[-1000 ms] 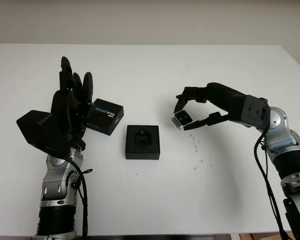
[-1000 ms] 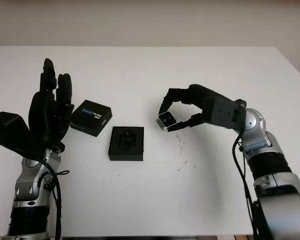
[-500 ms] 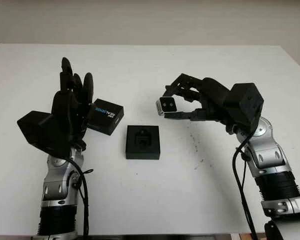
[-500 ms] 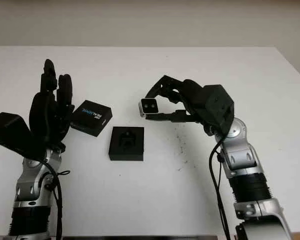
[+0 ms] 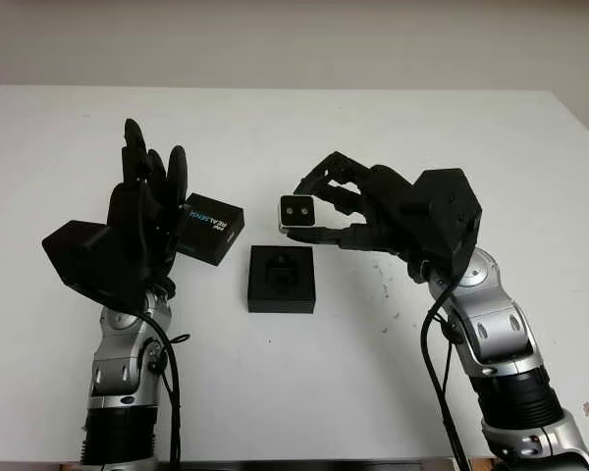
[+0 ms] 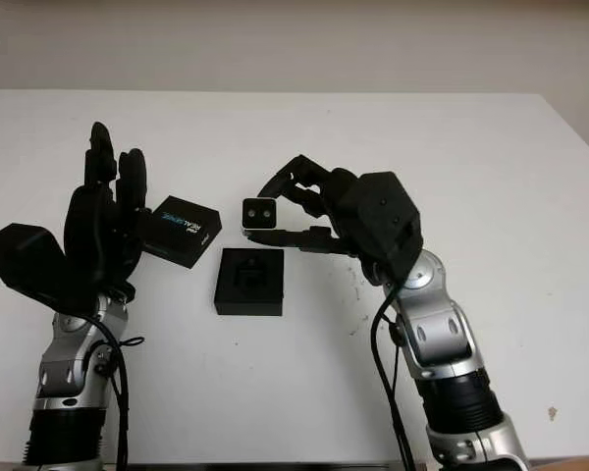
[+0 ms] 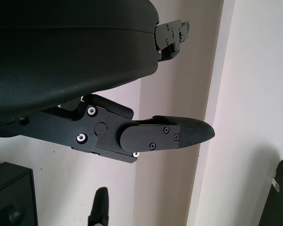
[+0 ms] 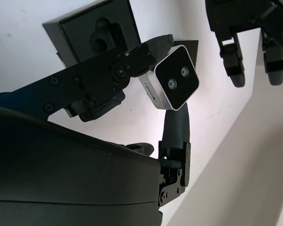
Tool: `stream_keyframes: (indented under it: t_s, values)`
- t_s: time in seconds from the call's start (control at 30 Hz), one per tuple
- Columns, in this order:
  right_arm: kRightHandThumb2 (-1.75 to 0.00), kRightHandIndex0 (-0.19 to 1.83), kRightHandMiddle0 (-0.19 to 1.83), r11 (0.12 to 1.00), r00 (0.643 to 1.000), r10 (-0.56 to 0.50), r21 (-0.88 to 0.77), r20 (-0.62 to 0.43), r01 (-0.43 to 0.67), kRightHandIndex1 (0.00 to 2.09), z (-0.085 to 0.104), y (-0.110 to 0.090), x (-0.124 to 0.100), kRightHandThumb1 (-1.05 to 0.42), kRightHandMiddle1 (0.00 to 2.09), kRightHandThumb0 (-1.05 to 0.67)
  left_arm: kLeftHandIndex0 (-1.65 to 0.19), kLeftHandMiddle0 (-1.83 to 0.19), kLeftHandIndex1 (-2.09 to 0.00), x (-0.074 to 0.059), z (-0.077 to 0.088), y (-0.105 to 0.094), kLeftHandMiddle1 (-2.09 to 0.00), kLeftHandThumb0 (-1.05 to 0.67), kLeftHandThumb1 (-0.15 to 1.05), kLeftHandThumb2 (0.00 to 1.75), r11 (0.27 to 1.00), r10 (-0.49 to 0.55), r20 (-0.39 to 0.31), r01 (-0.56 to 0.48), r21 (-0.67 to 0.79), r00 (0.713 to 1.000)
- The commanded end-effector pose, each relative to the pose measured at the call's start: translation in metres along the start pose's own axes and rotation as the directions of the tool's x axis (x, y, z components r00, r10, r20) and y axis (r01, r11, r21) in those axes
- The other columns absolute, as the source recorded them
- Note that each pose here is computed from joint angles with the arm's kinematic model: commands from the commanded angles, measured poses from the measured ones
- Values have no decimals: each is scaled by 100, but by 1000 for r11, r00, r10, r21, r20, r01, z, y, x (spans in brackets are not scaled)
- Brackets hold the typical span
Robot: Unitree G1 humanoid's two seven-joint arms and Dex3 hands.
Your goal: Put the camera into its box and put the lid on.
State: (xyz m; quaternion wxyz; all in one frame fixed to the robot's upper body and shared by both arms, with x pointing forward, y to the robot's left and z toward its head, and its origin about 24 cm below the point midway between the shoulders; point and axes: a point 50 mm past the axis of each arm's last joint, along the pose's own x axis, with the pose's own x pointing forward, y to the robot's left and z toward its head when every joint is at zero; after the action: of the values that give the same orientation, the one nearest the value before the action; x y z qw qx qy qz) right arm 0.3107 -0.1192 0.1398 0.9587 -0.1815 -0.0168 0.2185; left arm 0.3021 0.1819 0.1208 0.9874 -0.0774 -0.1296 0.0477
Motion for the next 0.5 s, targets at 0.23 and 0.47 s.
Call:
stream_keyframes:
  t_s: [0.23, 0.47]
  values:
    - [-5, 33, 23, 999, 1000, -19, -27, -1, 19, 7, -7, 13, -4, -97, 195, -37, 18, 19, -3, -1, 2, -3, -5, -64, 105, 38, 1000, 0, 19, 1, -11, 1000]
    - [-5, 29, 21, 998, 1000, -16, -53, 0, 16, 5, -19, 20, -4, -96, 191, -32, 19, 19, -4, -1, 1, -2, -4, -64, 105, 36, 1000, 5, 11, -5, -23, 1000]
